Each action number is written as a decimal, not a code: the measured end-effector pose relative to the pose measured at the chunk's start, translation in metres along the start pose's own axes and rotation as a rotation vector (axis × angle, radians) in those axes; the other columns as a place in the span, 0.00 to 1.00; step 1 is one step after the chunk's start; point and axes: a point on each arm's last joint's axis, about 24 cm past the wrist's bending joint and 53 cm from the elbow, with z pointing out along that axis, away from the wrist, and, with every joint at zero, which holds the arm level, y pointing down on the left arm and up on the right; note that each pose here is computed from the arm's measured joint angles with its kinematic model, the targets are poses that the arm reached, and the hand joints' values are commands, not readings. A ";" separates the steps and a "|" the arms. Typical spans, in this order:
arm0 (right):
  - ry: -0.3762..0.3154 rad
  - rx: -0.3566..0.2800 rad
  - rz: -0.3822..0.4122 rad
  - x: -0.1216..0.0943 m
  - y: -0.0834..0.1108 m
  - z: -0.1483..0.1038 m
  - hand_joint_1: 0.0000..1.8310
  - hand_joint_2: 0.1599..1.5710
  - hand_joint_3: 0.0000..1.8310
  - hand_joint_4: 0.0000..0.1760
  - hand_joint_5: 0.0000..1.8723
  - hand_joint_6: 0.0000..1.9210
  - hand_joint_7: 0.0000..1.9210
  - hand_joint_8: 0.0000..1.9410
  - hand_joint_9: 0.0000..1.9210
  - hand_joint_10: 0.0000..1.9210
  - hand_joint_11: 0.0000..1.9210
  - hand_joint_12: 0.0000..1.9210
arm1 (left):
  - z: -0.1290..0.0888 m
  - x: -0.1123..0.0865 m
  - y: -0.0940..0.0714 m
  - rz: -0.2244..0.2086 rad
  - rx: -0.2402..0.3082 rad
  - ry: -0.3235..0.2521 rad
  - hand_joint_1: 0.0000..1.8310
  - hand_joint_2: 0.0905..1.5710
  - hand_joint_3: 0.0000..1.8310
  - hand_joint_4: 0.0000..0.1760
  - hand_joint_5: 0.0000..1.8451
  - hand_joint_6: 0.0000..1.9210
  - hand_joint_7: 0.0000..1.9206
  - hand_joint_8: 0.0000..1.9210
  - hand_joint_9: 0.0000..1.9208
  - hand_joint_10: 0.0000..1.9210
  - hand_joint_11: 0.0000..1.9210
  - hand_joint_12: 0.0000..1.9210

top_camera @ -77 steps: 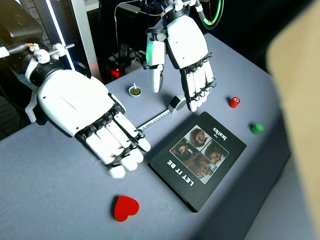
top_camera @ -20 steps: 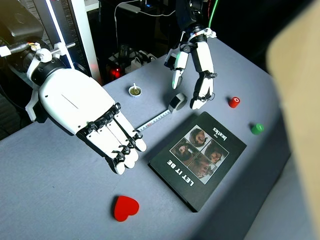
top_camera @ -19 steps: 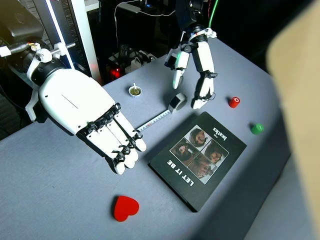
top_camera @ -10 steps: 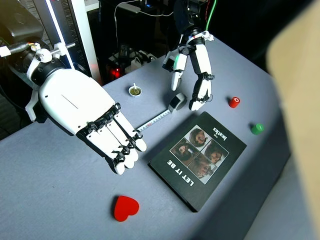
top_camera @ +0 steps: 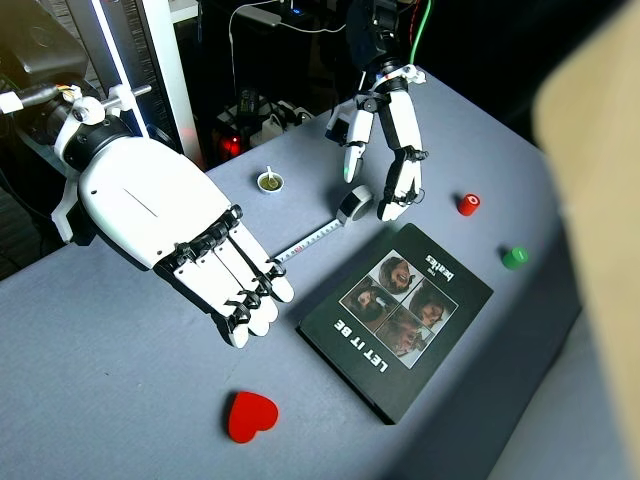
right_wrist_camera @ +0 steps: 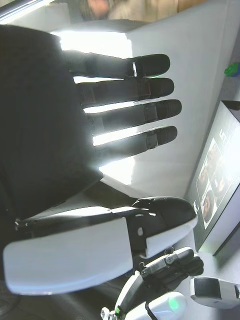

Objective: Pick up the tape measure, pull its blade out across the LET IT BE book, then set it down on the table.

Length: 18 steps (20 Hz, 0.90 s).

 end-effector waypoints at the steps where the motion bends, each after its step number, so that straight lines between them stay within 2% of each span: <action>1: 0.000 0.000 0.000 0.000 0.000 0.000 0.16 0.77 0.00 0.10 0.11 0.00 0.14 0.00 0.11 0.00 0.00 0.39 | 0.000 0.002 0.000 0.005 0.002 0.003 0.50 0.72 0.00 0.00 0.32 0.00 0.33 0.00 0.29 0.00 0.12 0.42; 18: 0.002 -0.003 0.000 0.000 0.001 0.000 0.16 0.78 0.00 0.11 0.10 0.00 0.14 0.00 0.12 0.00 0.00 0.39 | 0.005 0.005 0.014 0.037 0.003 -0.004 0.51 0.72 0.00 0.00 0.33 0.00 0.34 0.00 0.30 0.00 0.12 0.42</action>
